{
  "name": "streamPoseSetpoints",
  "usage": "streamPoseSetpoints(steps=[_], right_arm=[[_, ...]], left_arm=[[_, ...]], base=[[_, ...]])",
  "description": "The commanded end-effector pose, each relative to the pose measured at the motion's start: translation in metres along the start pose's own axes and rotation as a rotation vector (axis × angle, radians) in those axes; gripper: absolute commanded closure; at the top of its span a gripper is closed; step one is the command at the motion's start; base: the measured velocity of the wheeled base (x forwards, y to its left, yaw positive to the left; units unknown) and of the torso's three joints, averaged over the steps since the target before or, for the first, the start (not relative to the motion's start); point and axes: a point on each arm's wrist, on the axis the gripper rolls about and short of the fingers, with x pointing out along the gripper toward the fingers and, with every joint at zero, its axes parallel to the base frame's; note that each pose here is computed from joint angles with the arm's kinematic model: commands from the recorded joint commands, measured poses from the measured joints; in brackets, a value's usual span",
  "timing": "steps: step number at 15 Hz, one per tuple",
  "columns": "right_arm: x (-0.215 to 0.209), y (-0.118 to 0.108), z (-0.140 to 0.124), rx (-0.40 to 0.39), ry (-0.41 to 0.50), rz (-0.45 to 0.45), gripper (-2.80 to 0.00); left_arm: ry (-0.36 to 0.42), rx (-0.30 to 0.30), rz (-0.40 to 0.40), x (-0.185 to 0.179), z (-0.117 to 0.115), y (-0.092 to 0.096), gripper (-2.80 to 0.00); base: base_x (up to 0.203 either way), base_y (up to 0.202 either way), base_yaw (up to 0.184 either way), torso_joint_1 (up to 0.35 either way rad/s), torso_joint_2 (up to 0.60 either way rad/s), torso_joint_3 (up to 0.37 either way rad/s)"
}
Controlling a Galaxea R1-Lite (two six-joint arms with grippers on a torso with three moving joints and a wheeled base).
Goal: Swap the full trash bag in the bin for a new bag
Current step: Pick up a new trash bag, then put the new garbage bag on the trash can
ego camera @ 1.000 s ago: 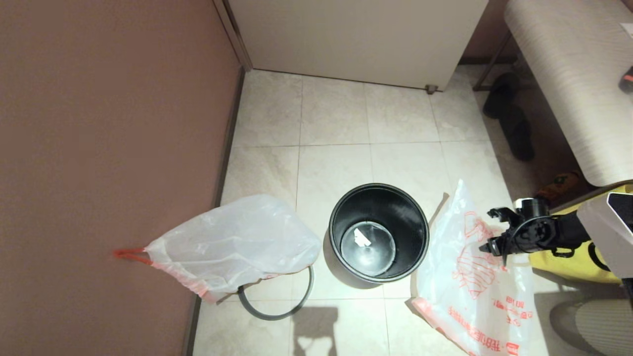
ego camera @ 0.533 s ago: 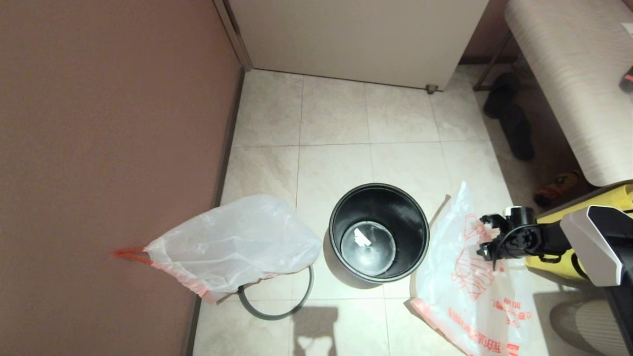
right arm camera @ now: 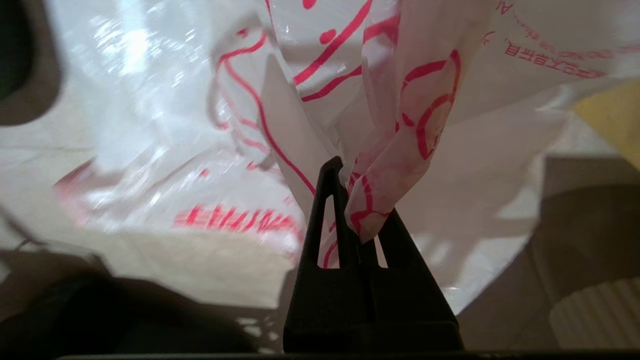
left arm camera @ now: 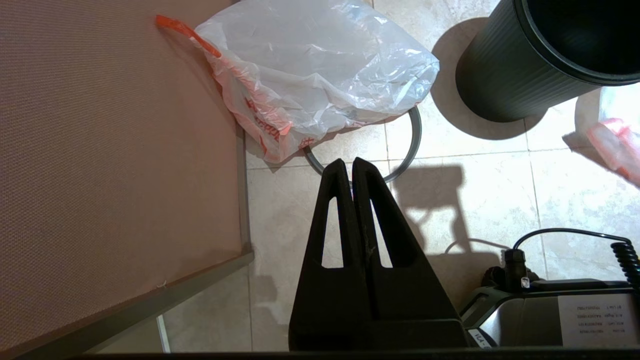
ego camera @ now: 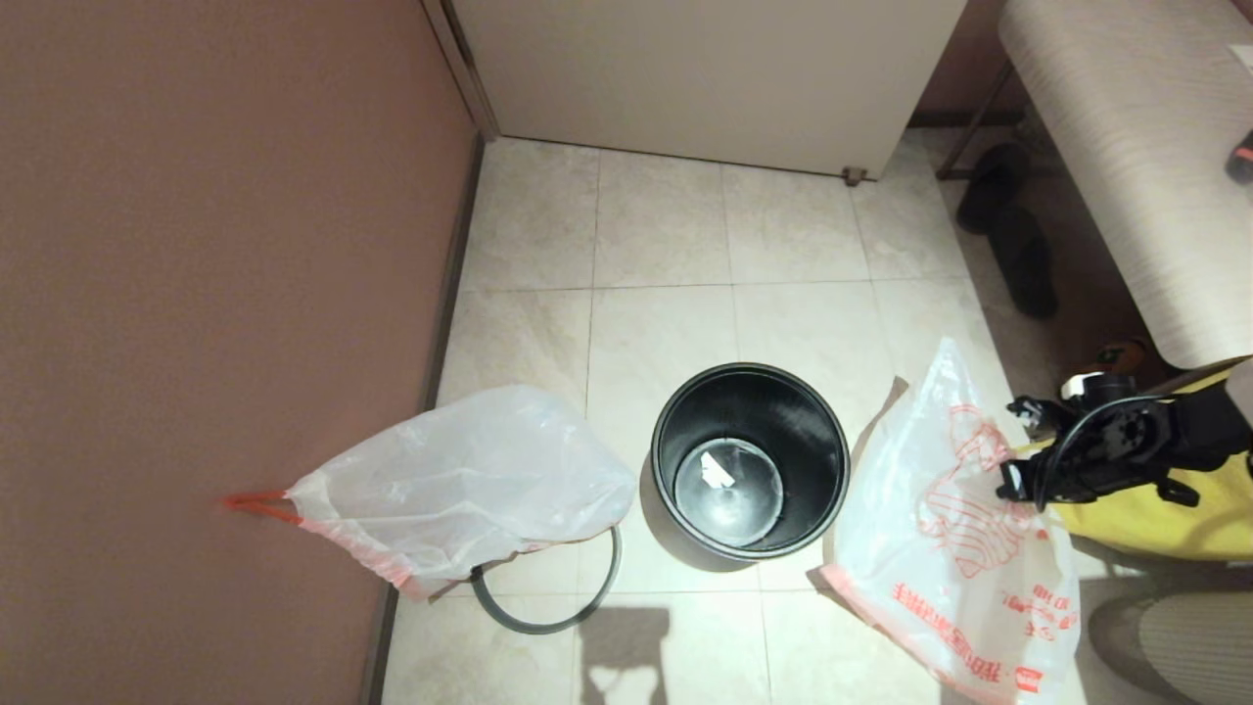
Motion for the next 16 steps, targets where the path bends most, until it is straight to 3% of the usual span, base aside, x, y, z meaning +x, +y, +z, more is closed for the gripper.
streamPoseSetpoints(steps=[1,5,10,12,14,16], right_arm=[[-0.086,0.014,0.016,-0.013,-0.102,0.029,0.00],[-0.198,0.043,-0.010,-0.047,-0.132,0.100,0.00],[-0.310,0.073,-0.056,-0.114,-0.044,0.189,0.00],[-0.331,0.074,-0.061,-0.191,-0.070,0.166,0.00],[-0.344,0.087,-0.071,-0.247,-0.040,0.192,0.00],[-0.349,0.104,-0.076,-0.351,-0.028,0.245,0.00]], left_arm=[[0.002,0.000,0.000,0.000,0.000,0.000,0.00],[0.002,0.000,0.000,0.000,0.000,0.000,0.00],[0.002,0.000,0.000,0.000,0.000,0.000,0.00],[0.002,0.000,0.000,0.000,0.000,0.000,0.00],[0.001,0.000,0.000,0.000,0.000,0.000,0.00],[0.002,0.000,0.000,0.000,0.000,0.000,0.00]], base=[[0.000,0.000,0.000,0.000,0.00,0.000],[0.000,0.000,0.000,0.000,0.00,0.000],[0.000,0.000,0.000,0.000,0.00,0.000],[0.000,0.000,0.000,0.000,0.00,0.000],[0.000,0.000,0.000,0.000,0.00,0.000],[0.000,0.000,0.000,0.000,0.00,0.000]])
